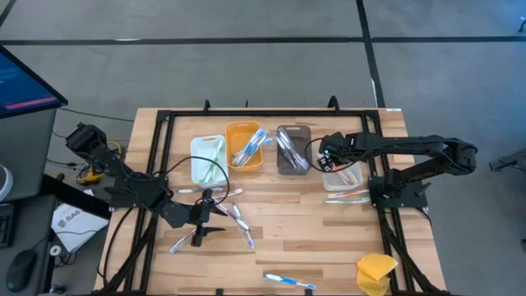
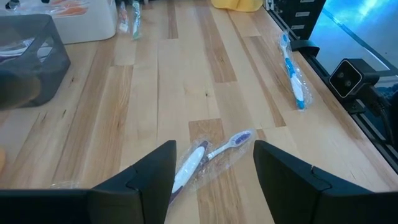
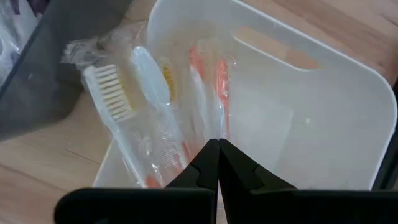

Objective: Pick & Place Toothbrushes
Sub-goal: Put the middle orange toothbrush into the right white bin

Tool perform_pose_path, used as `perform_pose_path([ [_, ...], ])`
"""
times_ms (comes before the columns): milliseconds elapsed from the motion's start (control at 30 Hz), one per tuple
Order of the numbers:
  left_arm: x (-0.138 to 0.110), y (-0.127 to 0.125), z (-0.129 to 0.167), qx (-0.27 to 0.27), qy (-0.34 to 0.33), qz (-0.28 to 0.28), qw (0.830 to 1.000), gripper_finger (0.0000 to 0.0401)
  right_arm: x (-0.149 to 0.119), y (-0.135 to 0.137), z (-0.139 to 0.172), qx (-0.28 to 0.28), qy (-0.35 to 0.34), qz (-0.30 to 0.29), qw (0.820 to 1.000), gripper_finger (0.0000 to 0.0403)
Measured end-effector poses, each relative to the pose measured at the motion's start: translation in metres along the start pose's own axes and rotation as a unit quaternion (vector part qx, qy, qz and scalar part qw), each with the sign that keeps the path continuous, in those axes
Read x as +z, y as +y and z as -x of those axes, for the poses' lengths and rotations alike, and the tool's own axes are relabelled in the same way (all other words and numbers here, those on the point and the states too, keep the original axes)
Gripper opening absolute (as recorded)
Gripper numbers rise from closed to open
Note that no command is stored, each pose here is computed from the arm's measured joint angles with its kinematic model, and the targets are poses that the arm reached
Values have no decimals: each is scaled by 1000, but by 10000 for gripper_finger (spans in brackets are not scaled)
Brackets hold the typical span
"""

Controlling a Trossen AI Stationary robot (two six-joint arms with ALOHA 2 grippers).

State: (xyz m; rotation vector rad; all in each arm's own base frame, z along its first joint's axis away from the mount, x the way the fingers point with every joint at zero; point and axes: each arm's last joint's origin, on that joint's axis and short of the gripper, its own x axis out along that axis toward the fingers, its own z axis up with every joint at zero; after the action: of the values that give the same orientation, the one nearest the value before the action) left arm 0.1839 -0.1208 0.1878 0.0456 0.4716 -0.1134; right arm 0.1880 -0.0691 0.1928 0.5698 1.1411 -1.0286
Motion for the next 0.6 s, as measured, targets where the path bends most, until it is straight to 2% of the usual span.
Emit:
perform_pose_path([
  [433,0,0,0,0,0,0,1000,209,4,4,0,19,-19,-4,1000,0],
  [600,0,0,0,0,0,0,1000,209,4,4,0,19,-19,-4,1000,19],
])
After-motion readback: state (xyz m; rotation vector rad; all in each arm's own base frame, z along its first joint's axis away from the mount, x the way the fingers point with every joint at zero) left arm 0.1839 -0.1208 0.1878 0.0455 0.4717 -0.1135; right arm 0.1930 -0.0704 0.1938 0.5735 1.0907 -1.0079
